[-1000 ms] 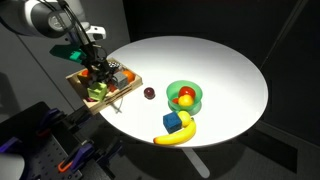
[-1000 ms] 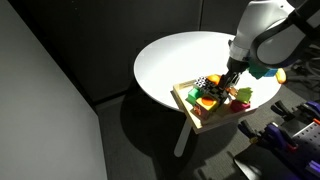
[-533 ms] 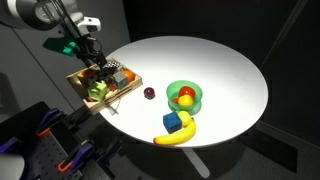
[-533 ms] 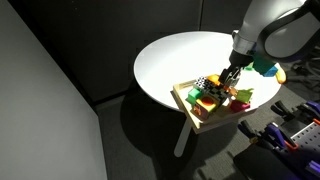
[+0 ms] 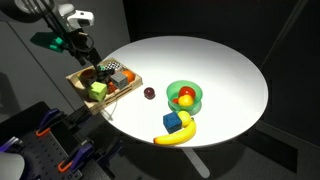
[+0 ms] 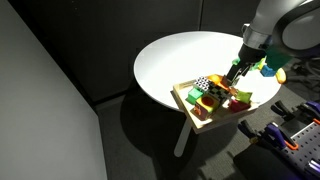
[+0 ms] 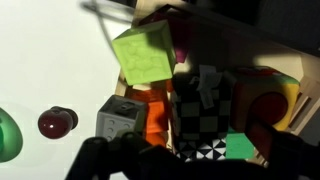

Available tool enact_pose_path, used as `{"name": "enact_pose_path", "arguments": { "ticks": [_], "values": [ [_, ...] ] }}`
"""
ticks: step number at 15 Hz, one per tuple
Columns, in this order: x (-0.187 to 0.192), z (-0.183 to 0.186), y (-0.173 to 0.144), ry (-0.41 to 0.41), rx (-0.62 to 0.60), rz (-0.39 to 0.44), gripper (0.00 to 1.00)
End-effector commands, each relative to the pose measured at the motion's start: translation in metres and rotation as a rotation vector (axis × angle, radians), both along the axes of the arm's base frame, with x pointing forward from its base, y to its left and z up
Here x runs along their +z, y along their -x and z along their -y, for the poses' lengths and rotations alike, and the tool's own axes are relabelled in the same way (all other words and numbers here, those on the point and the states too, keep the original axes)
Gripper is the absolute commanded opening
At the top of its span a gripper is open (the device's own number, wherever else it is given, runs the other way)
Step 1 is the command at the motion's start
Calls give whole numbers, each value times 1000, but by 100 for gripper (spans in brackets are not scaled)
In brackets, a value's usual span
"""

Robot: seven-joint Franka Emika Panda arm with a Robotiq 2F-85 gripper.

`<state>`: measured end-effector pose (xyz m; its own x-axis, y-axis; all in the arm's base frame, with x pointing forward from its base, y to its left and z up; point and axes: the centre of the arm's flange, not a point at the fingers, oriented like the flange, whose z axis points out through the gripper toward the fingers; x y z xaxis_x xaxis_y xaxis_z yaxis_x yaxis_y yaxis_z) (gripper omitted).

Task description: Put the grey and yellow blocks in the box.

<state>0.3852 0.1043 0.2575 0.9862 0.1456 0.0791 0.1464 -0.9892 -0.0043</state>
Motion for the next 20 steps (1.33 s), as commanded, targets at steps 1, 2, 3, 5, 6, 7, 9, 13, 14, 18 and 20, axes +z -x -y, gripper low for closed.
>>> {"name": "enact_pose_path", "arguments": {
  "ticks": [1,2,3,5,6,7,9,13,14,18,20],
  "values": [
    [25,7,25,-19,-38,-4,100],
    [29,8,29,-26,-45,-14,100],
    [33,8,31,-27,-50,-17,100],
    [44,7,34,-34,-53,-24,100],
    [51,6,35,-34,-54,-24,100],
    [58,6,36,-35,-53,-22,100],
    [73,4,38,-35,-51,-10,100],
    [105,0,41,-37,-45,38,100],
    [113,-1,42,-38,-46,53,100],
    [143,-5,41,-52,-47,112,100],
    [155,-7,42,-57,-50,137,100]
  ]
}}
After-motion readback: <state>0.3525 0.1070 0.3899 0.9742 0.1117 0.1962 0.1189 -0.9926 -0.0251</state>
